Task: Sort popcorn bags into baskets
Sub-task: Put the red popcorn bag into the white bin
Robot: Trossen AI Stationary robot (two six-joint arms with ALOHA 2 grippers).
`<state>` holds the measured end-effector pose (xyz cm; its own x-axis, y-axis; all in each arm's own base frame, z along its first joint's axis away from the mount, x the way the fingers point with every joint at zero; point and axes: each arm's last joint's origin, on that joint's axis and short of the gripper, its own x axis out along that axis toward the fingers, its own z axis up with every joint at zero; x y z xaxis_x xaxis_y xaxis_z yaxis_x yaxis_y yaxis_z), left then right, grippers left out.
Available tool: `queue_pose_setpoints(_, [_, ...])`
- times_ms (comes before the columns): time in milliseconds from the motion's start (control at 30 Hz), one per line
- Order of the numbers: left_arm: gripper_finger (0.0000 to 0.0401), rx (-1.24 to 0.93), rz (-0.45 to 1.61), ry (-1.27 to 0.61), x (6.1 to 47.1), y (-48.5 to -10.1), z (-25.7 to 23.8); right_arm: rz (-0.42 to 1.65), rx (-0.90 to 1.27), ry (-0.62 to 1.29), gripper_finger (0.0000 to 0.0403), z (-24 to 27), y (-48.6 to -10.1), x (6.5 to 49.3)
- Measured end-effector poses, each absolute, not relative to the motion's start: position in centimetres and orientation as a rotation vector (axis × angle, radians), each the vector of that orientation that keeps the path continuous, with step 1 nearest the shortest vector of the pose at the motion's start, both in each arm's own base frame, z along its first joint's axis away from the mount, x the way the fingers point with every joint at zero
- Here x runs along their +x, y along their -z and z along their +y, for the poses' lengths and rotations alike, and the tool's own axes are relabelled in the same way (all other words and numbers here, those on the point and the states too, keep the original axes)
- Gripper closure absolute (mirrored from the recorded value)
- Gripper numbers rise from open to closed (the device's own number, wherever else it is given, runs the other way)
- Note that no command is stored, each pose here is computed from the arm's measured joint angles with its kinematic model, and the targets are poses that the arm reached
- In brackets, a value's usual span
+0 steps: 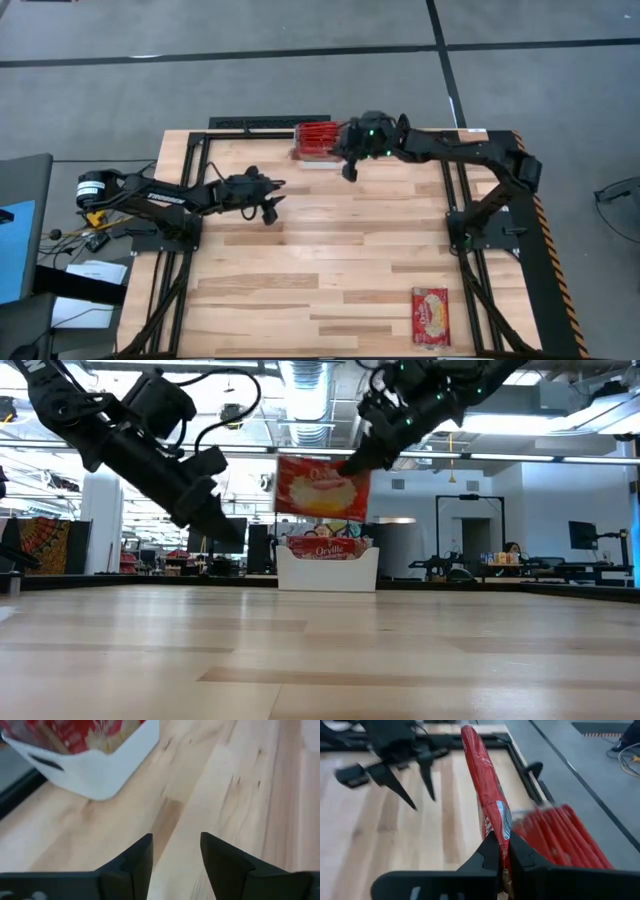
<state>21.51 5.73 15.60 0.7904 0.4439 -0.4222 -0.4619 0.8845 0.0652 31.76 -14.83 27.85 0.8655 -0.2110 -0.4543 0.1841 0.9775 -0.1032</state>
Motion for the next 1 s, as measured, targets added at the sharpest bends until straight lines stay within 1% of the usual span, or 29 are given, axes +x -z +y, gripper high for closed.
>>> queue_pose_setpoints(200, [0.0242, -0.058, 0.459, -0.492, 21.4, -15.4, 5.7, 0.508, -0.074, 0.193, 0.0386, -17.8, -27.5, 30.0])
queue_pose_setpoints(400, [0.0242, -0.043, 0.396, -0.489, 21.7, -16.0, 5.8, 0.46, -0.01, 0.11, 0.0386, -19.3, -25.4, 31.2])
queue_pose_setpoints(533, [0.0242, -0.042, 0.392, -0.489, 21.7, -16.1, 5.8, 0.495, 0.038, 0.129, 0.0386, -19.9, -23.0, 32.3])
queue_pose_setpoints(633, [0.0242, -0.041, 0.405, -0.489, 21.7, -15.9, 5.8, 0.508, 0.042, 0.15, 0.0386, -20.4, -22.1, 32.5])
queue_pose_setpoints(800, [0.0242, -0.041, 0.419, -0.489, 21.6, -15.8, 5.8, 0.513, 0.052, 0.166, 0.0386, -20.9, -22.1, 32.1])
queue_pose_setpoints(1000, [0.0242, -0.03, 0.416, -0.504, 21.6, -15.9, 5.8, 0.484, 0.03, 0.181, 0.0386, -21.5, -23.5, 31.1])
